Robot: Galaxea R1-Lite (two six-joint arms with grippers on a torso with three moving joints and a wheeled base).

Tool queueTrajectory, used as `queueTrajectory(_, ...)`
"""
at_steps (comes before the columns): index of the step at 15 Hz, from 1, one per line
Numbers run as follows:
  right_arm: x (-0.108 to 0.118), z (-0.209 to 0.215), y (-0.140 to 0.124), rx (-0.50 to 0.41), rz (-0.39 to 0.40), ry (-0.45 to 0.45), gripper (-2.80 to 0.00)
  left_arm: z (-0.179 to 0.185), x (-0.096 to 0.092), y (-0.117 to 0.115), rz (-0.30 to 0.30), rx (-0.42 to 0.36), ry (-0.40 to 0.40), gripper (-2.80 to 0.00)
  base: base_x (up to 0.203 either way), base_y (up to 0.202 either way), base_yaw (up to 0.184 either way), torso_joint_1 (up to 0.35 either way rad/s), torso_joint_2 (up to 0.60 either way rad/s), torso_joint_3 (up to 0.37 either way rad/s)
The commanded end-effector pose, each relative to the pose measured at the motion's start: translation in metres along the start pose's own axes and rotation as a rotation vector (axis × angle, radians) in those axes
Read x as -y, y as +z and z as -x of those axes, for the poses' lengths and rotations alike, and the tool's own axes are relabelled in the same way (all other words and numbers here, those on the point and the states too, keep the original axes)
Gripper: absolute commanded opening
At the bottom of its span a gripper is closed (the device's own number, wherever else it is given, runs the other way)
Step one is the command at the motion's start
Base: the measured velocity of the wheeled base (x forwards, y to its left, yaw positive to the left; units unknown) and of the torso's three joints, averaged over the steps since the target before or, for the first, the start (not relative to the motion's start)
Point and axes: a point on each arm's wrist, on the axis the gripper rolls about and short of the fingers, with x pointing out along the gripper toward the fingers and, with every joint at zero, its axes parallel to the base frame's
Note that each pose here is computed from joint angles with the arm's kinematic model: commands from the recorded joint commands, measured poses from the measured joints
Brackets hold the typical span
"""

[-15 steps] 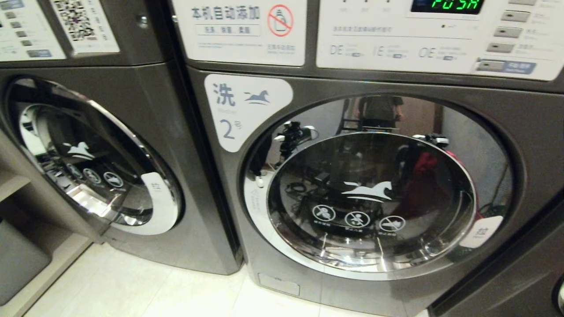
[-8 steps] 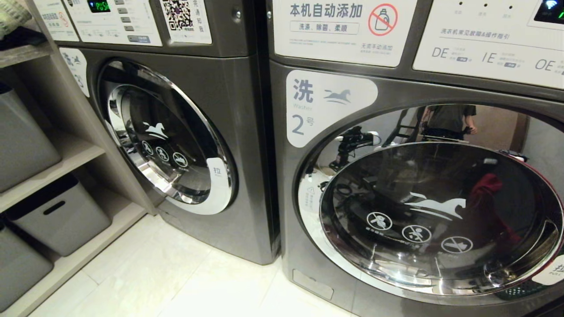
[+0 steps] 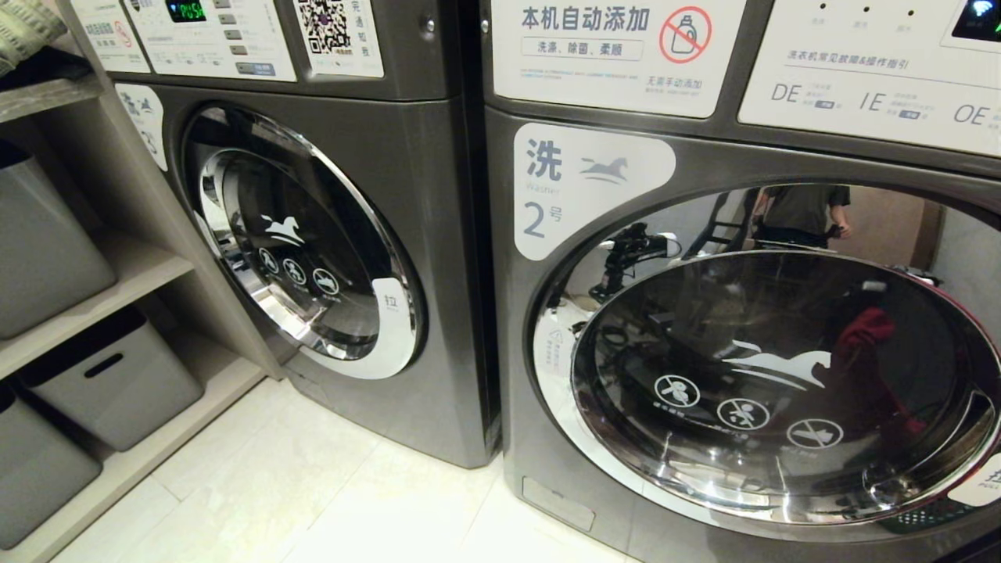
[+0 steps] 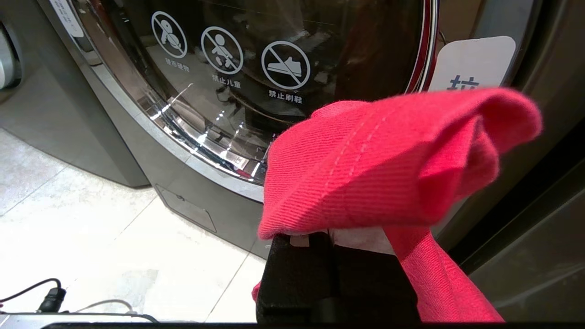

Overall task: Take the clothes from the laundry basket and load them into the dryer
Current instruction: Put the clothes in the dryer

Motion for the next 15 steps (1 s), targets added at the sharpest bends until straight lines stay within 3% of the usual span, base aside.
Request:
queueTrajectory(1,0.0,-0.0001,0.0001,-0.001,0.001,0.0,-2.8,-0.0016,0.0,-0.0091,0.0,-0.029,0.001,-2.8,0.0,0.0,0.0,0.0,0.0,0.0)
queueTrajectory(7,0.0,-0.0002,-0.0002,-0.001,0.001,0.0,-2.8,-0.0017,0.0,-0.0094,-0.002,-0.03,0.001,-2.8,0.0,0.0,0.0,0.0,0.0,0.0)
queueTrajectory(11,0.0,-0.0002,-0.0002,-0.001,0.001,0.0,-2.8,-0.0017,0.0,-0.0089,-0.002,-0.028,0.001,-2.8,0.0,0.0,0.0,0.026,-0.21,-0.292)
queueTrajectory(15,0.0,-0.0002,0.0,0.001,0.001,0.0,-2.8,-0.0017,0.0,-0.0089,-0.002,-0.028,0.001,-2.8,0.0,0.0,0.0,0.063,-0.53,-0.35)
